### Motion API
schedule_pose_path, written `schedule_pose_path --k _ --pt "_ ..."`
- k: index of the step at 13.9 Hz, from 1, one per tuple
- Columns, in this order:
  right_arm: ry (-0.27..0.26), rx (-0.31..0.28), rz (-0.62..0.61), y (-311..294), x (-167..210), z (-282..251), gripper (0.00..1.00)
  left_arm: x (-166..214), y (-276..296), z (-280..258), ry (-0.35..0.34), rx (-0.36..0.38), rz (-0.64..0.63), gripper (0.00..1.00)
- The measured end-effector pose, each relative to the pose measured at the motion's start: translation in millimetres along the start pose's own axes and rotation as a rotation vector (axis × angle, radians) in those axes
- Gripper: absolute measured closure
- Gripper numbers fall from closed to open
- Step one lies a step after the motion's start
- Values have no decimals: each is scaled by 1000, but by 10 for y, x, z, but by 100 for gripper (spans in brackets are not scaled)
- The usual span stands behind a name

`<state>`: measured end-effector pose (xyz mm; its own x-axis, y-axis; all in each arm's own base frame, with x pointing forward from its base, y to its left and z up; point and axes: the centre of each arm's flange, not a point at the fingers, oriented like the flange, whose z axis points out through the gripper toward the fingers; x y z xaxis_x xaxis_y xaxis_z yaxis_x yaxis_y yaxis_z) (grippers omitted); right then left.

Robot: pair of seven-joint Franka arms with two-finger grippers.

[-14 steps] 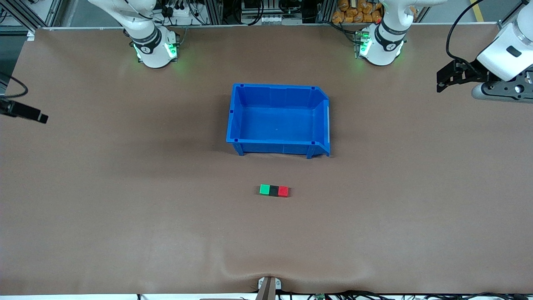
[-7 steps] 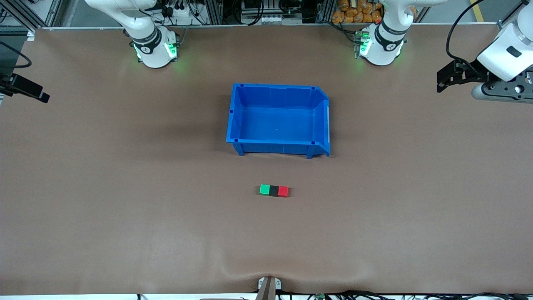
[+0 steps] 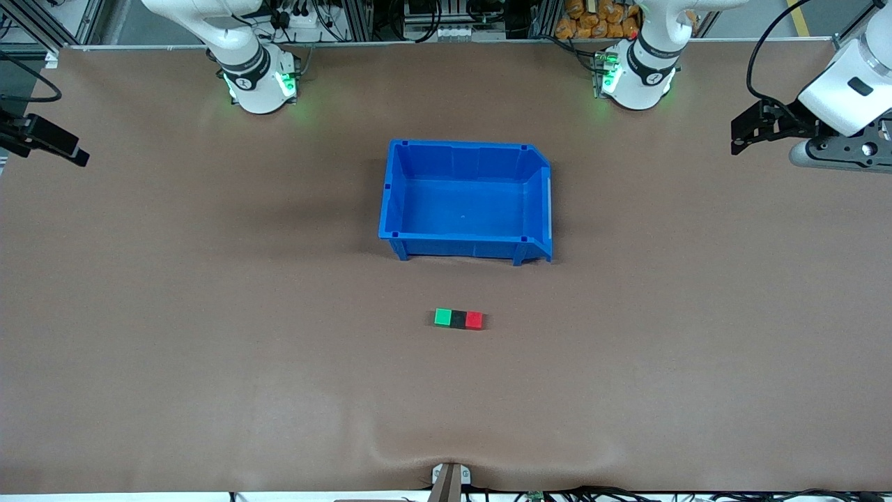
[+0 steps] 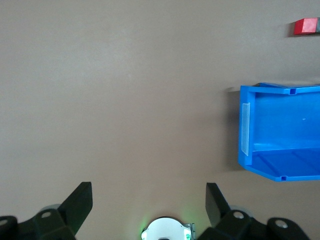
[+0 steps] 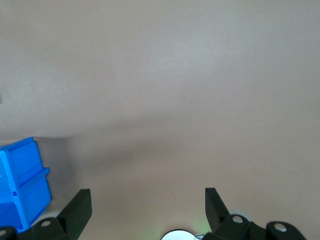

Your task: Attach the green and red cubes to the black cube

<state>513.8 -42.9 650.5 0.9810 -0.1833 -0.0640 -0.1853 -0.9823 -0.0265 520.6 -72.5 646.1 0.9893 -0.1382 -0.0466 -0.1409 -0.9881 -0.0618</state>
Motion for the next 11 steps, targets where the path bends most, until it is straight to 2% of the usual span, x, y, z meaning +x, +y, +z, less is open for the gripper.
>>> schedule_pose_path --k 11 --pt "10 1 -7 6 -7 -37 0 2 -2 4 -1 0 -3 0"
